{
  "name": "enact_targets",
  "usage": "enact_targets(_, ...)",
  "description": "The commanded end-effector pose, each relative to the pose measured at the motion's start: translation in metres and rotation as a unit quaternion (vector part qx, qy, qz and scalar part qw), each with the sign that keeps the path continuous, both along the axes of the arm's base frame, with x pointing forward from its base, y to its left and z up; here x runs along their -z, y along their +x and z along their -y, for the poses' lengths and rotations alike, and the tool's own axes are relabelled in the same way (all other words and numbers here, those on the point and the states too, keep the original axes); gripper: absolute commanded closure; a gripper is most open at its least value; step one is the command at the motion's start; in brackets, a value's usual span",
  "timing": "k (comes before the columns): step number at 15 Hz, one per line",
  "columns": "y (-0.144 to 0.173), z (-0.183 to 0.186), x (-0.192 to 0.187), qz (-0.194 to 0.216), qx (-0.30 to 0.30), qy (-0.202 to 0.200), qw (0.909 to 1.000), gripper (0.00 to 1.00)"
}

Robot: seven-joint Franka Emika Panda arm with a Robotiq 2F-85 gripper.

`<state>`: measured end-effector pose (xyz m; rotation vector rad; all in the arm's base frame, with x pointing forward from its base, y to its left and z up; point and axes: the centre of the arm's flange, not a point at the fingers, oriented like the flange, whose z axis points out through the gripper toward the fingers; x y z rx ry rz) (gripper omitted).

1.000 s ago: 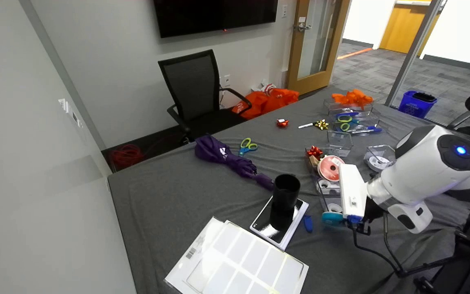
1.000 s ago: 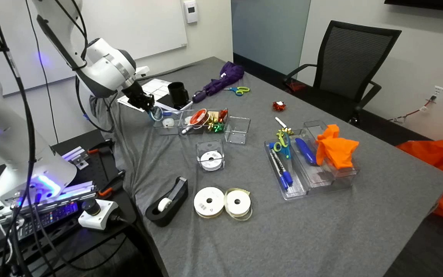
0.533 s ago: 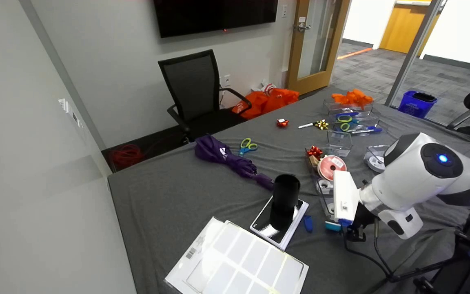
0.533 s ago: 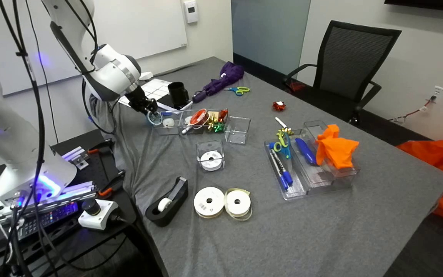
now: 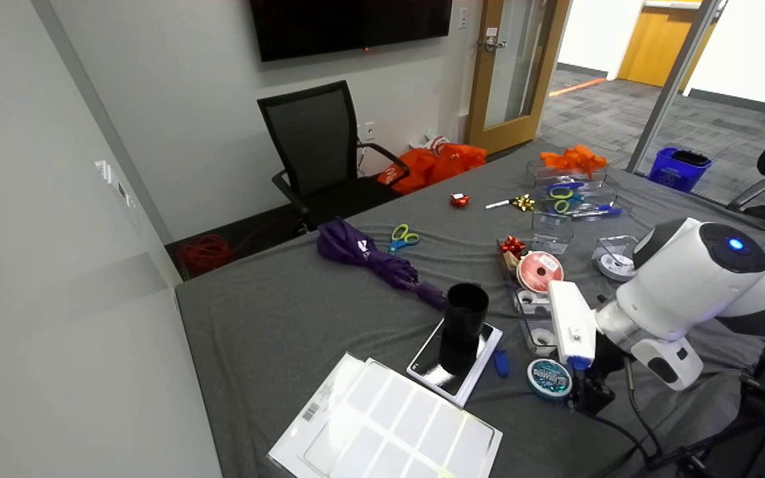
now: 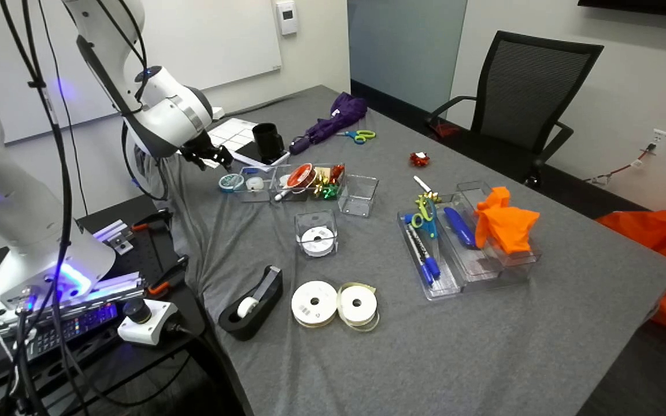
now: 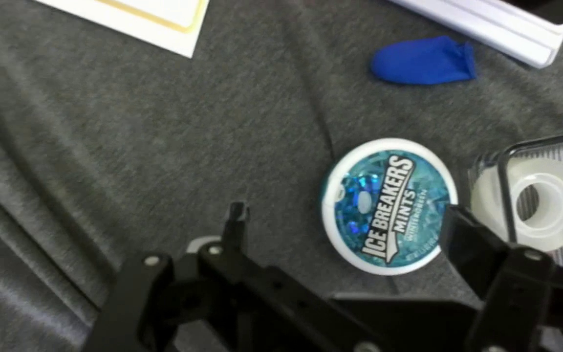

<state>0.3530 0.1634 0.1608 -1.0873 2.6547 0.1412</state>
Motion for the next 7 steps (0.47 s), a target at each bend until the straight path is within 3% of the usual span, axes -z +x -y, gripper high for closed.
enact_targets(1,-0.010,0.015,-0.027,-0.039,0.015,-0.012,0.9991,0.00)
enact_targets(7,-0.039,0.026,-0.028,-0.071,0.085,-0.079,0.9907,0.00)
